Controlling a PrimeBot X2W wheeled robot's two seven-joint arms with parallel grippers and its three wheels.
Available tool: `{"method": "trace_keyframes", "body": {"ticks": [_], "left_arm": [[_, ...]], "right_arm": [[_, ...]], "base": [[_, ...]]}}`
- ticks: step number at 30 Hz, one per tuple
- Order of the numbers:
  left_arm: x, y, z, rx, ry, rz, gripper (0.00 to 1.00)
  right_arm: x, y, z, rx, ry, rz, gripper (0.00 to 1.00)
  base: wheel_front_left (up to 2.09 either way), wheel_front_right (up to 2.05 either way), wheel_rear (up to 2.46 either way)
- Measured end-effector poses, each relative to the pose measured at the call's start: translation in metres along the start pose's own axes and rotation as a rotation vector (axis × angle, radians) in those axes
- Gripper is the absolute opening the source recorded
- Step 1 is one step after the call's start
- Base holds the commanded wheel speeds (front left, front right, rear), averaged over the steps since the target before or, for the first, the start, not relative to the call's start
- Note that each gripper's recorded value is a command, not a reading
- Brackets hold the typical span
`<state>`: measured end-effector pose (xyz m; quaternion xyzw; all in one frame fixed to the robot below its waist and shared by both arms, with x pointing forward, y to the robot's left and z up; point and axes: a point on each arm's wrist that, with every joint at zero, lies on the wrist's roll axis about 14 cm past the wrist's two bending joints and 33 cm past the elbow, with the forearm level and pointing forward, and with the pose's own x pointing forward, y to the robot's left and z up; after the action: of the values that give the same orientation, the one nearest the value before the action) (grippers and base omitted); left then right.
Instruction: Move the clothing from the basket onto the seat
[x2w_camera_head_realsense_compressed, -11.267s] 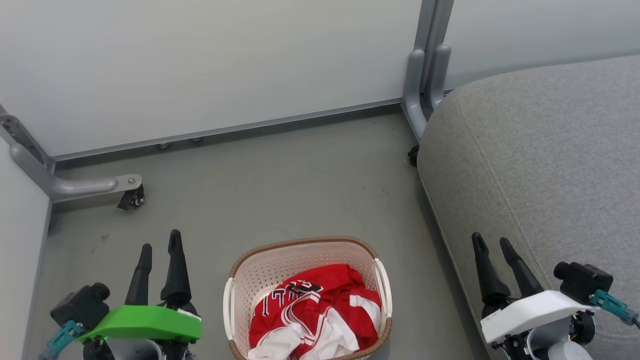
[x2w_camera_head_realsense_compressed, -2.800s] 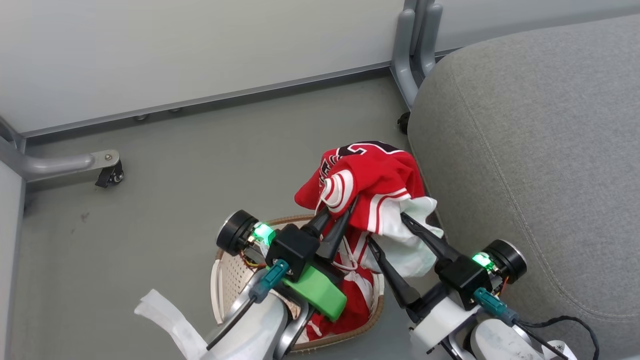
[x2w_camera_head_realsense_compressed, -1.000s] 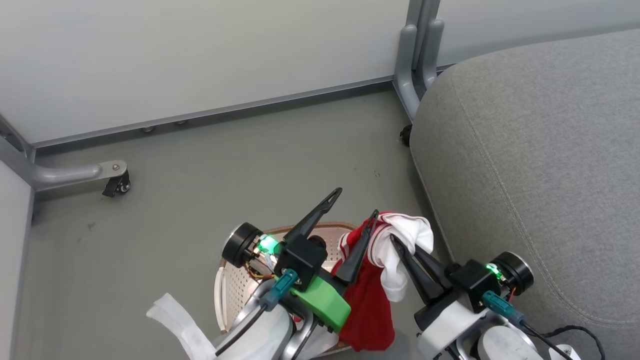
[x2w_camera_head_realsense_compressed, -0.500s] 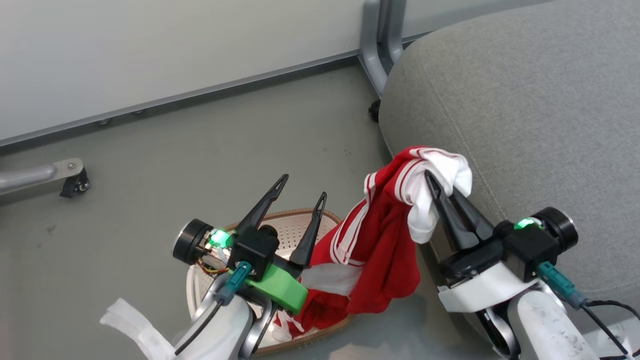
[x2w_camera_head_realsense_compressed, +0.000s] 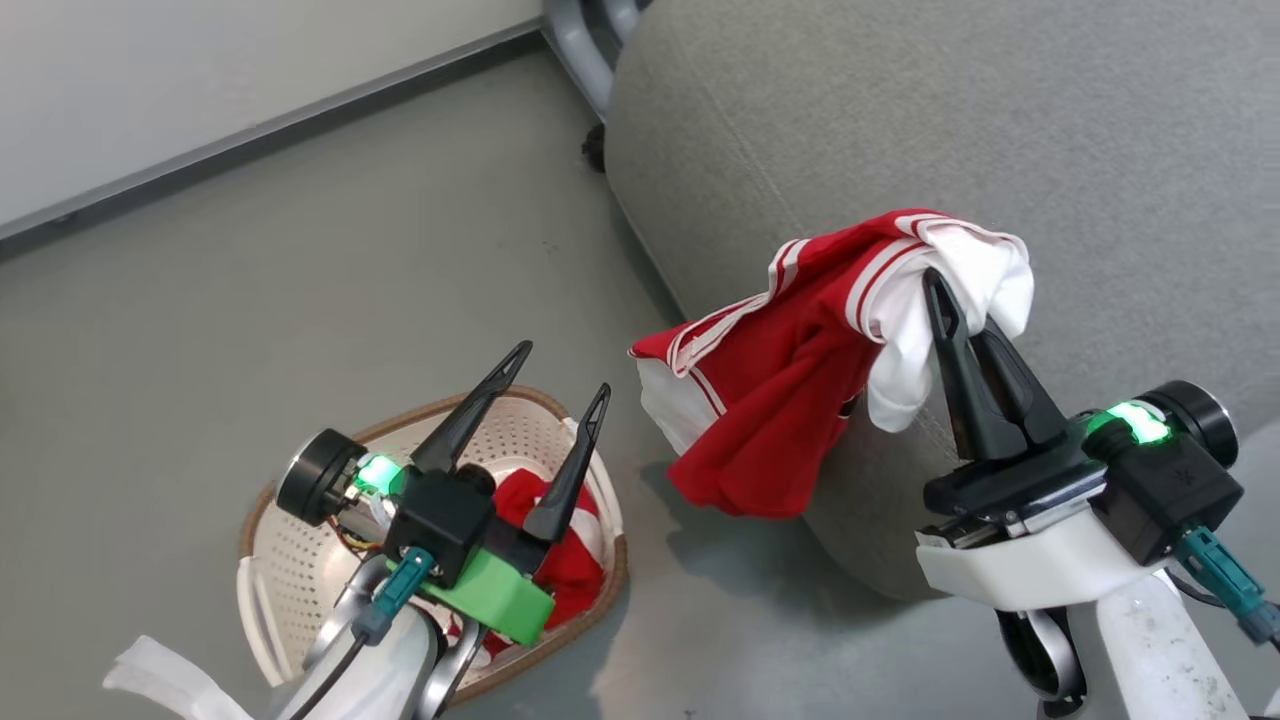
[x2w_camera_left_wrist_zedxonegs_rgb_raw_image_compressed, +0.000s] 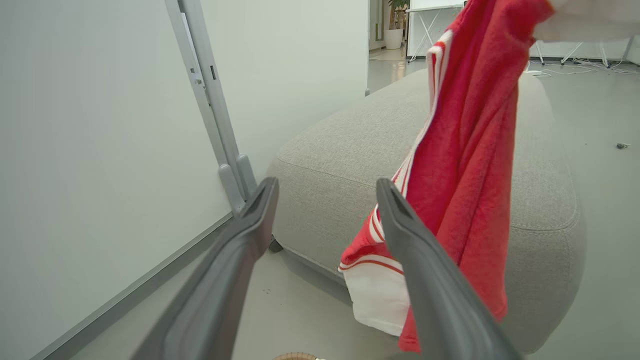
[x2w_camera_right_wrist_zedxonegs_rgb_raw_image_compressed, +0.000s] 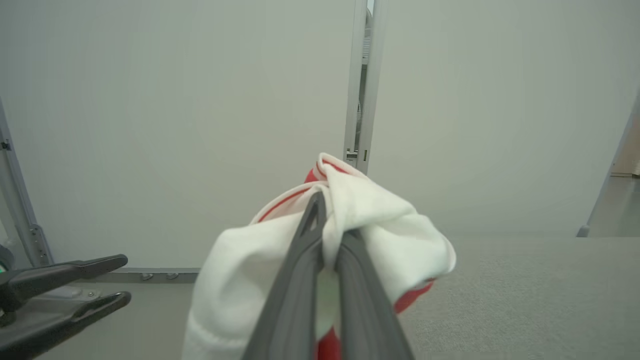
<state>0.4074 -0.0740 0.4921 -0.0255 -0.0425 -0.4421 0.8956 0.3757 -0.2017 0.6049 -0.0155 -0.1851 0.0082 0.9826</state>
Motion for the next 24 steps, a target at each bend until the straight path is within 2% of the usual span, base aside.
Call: {"method": "trace_keyframes", "body": {"ticks": [15,19,24], "left_arm": [[0.037,-0.068,-0.044,-0.051,0.039,-0.309,1.00],[0.040,-0.077,-0.054,-0.076,0.049,-0.351,1.00],[0.043,-0.077,-0.066,-0.089,0.058,-0.368,1.00]], "right_arm": [[-0.060,-0.083,0.006,-0.119,0.093,-0.295,0.00],[-0.057,-0.093,0.012,-0.150,0.082,-0.322,0.00],[-0.022,-0.105,0.044,-0.224,-0.046,-0.305,0.00]], "base": [[0.00,0.00,0.00],[0.00,0.00,0.00],[0.00,0.00,0.00]]}}
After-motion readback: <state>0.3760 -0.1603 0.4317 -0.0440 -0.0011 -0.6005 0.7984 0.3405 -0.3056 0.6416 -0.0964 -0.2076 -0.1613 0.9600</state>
